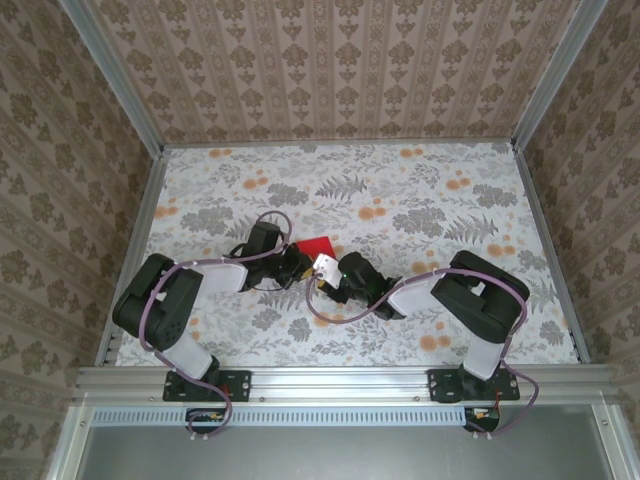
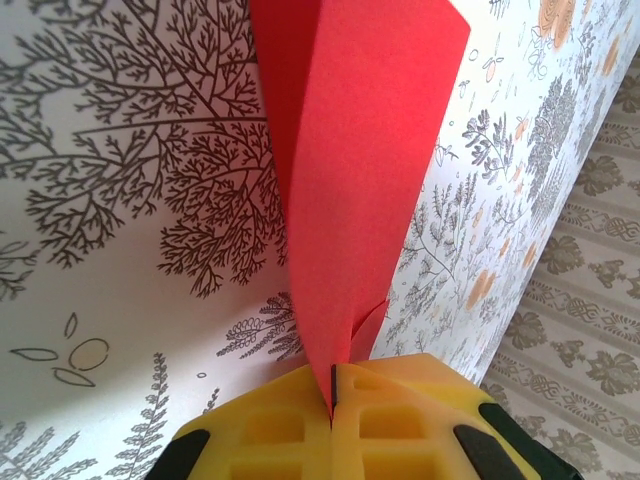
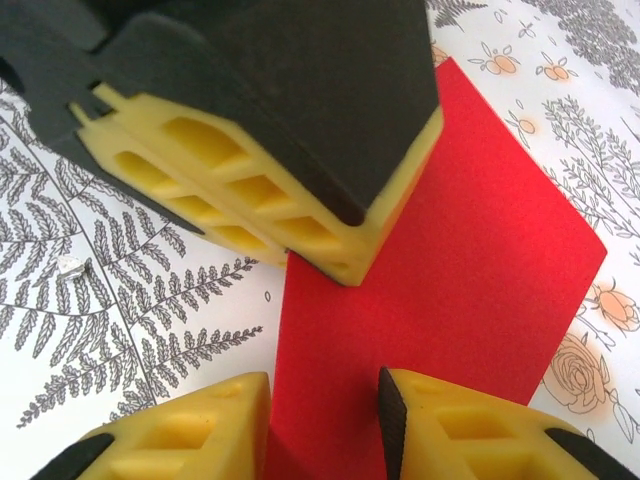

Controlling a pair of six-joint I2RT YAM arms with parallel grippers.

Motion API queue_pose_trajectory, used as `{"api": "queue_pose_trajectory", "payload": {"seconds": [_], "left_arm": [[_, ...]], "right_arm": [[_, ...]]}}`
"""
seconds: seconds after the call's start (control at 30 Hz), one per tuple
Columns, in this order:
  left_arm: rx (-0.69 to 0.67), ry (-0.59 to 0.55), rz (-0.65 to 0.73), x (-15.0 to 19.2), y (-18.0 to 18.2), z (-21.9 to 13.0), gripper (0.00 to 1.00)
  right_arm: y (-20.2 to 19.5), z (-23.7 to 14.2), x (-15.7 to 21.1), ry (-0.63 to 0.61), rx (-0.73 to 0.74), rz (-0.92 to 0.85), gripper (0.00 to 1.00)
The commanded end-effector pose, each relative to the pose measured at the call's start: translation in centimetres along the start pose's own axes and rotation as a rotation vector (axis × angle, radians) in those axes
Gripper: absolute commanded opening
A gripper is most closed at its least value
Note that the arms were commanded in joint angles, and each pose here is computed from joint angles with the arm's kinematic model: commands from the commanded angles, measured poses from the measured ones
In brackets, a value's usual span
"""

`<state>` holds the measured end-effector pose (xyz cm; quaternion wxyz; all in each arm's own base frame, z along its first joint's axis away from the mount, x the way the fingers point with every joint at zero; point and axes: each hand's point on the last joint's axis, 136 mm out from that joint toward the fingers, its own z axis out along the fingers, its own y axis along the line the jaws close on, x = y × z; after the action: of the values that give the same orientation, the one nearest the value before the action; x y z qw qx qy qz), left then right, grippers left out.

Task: Fold a paper plane with a square sheet of paper (pick it up from the middle)
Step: Fold the wing for the fifth time at the center of the table.

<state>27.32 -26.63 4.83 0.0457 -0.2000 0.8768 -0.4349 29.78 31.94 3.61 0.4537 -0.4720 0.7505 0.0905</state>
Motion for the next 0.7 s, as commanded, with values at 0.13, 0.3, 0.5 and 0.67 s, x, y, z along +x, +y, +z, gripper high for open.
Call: {"api": "queue_pose_trajectory", "payload": {"seconds": [0.13,0.3,0.5,0.67], "left_arm": [[0.022,-0.003,0.033,0.0,-1.6,-0.8,0.02],[0.025,-0.006,0.031,-0.2,-1.8,-1.1,0.04],[0.024,-0.051,0.046,-1.7,-2.5,-3.1,0.28],[0.011,-0.151,0.065,-3.8,-2.3,-6.2,0.54]], "right_arm": [[0.3,0.3,0.6,0.004,0.003,-0.057,0.26],[0.2,0.3,0.6,0.006,0.008,-0.054,0.16],[0.4,-0.1,-0.1,-0.016,-0.024,0.003,0.06],[0.5,-0.7,-1.0,-0.043,-0.110,0.176,0.04]]}}
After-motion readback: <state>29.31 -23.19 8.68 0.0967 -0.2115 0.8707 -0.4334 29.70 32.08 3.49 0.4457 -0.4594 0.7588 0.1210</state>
